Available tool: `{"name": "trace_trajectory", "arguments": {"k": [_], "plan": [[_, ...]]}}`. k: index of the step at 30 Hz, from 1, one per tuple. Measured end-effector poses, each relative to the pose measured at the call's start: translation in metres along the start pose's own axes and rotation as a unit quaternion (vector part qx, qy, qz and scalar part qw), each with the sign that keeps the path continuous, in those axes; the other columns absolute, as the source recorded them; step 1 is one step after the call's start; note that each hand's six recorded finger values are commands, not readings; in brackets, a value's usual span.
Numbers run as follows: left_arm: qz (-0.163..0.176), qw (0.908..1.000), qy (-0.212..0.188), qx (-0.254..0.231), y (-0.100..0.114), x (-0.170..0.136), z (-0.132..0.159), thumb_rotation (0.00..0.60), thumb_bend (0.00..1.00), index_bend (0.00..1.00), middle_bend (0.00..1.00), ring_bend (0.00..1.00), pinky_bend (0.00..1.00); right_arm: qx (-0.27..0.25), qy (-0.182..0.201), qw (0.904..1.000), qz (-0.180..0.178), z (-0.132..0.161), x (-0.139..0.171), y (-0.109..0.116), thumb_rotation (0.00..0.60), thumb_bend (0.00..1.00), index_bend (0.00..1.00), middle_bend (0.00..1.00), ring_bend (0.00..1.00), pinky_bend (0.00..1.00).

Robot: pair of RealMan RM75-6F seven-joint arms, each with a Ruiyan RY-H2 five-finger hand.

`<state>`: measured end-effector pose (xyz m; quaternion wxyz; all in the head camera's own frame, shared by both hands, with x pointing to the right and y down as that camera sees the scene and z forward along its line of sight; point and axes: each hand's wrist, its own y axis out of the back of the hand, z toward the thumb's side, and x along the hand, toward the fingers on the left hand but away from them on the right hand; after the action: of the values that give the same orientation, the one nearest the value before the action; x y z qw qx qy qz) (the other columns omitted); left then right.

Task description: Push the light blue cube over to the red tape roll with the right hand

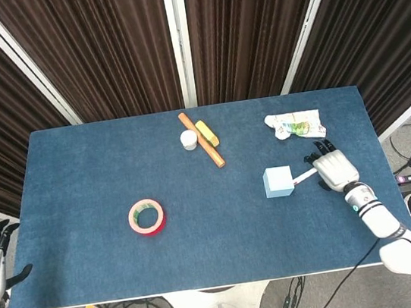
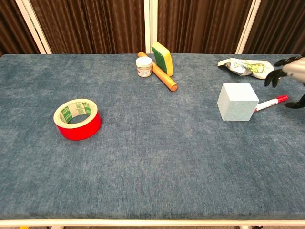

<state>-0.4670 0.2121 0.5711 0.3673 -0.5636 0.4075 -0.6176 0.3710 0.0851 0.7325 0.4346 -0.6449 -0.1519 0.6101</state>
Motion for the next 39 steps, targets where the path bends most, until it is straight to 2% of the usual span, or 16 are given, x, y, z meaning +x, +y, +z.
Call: {"name": "trace_trajectory", "arguments": {"k": [10, 24, 31, 39], "plan": [[-0.004, 1.0000, 0.003, -0.002, -0.003, 0.001, -0.002, 0.600, 0.20, 0.26, 0.25, 0.16, 0.17, 0.004, -0.016, 0.9999, 0.001, 0.003, -0.016, -0.020, 0.600, 0.19, 0.36, 0.36, 0.03, 0.07], [-0.007, 1.0000, 0.005, -0.003, -0.005, 0.001, -0.005, 0.600, 0.20, 0.26, 0.25, 0.16, 0.17, -0.005, -0.026, 0.9996, -0.005, 0.005, -0.031, -0.028, 0.600, 0.19, 0.44, 0.41, 0.07, 0.09], [-0.009, 0.9999, 0.006, -0.003, -0.007, 0.001, -0.006, 0.600, 0.19, 0.26, 0.25, 0.16, 0.17, -0.007, -0.026, 0.9996, -0.001, 0.007, -0.035, -0.030, 0.600, 0.24, 0.48, 0.44, 0.09, 0.10], [-0.010, 0.9999, 0.008, -0.004, -0.008, 0.000, -0.007, 0.600, 0.19, 0.26, 0.25, 0.16, 0.17, -0.005, -0.023, 0.9997, -0.001, 0.009, -0.037, -0.030, 0.600, 0.34, 0.51, 0.47, 0.11, 0.11]]}}
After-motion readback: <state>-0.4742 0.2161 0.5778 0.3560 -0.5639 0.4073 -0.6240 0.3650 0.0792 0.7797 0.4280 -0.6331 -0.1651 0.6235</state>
